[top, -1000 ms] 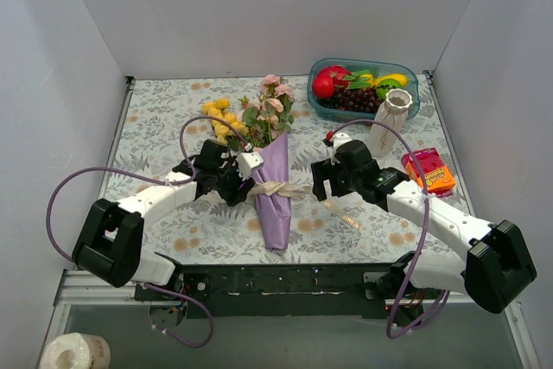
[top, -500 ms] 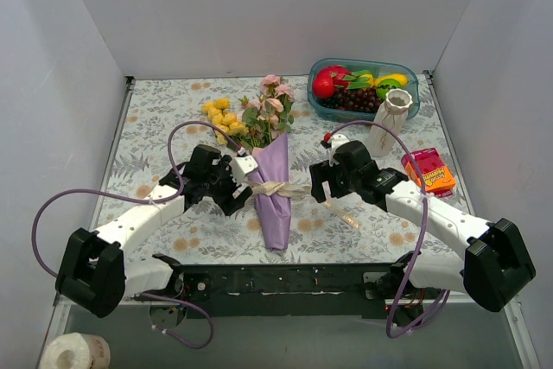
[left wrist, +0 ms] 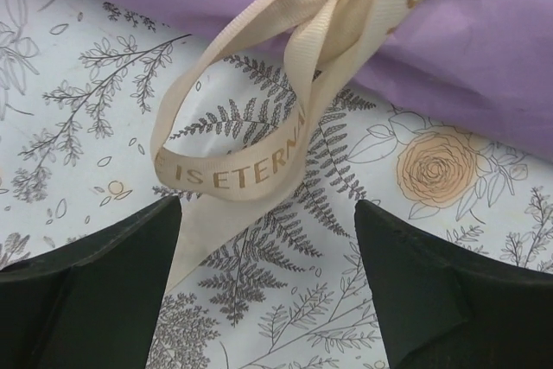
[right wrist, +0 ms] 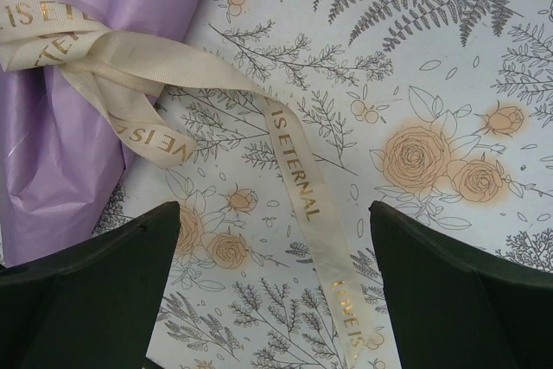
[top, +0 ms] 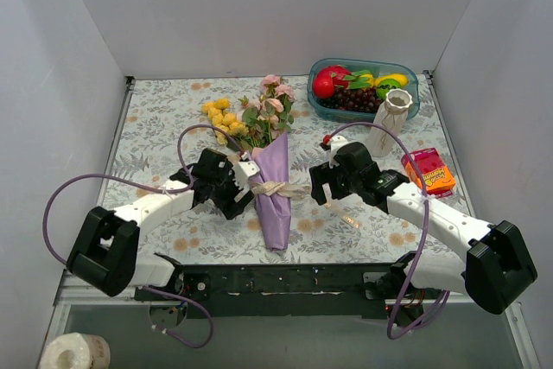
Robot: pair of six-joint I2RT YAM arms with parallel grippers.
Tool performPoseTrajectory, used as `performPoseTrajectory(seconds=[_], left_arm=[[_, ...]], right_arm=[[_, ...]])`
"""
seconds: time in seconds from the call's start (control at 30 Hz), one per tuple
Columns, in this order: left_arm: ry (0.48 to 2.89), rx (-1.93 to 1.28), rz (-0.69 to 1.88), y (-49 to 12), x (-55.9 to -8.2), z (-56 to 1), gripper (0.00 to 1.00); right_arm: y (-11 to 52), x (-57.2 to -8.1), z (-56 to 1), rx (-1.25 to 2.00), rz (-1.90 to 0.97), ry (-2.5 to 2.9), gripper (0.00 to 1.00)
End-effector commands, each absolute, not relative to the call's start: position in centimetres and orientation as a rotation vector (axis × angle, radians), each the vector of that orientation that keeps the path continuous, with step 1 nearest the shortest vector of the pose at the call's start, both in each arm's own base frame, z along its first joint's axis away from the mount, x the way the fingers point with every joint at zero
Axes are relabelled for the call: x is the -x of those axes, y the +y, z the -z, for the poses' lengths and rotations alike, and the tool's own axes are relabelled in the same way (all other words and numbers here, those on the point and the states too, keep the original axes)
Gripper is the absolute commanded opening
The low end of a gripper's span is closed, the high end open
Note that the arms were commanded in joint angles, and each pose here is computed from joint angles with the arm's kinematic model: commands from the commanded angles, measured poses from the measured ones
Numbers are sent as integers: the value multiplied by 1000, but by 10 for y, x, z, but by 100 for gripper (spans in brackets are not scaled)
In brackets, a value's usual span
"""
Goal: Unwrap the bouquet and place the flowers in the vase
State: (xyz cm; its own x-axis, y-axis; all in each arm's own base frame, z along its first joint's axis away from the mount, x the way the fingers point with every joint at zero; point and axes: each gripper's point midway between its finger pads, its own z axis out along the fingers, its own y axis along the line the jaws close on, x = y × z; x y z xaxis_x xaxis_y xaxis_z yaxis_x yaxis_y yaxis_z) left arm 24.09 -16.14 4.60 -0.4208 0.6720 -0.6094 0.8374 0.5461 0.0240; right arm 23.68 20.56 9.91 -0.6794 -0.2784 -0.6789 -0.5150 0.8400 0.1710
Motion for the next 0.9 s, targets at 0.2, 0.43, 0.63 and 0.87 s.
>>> performPoseTrajectory(seconds=[0.2,0.43,0.63,0.87], left_arm=[[2182,-1203,370,-181,-275,-43,26],[2160,-1147,344,-178,-277,-57,8],[2127,-1106,342,-177,-275,-75,0],[2136,-1092,362,-179,-274,-82,0]], right_arm=[[210,-250,-82,669,-394,2348,98],[224,-256,-70,797,-427,2311,98],[234,-273,-67,862,-407,2250,89],[254,-294,-66,899,-412,2208,85]])
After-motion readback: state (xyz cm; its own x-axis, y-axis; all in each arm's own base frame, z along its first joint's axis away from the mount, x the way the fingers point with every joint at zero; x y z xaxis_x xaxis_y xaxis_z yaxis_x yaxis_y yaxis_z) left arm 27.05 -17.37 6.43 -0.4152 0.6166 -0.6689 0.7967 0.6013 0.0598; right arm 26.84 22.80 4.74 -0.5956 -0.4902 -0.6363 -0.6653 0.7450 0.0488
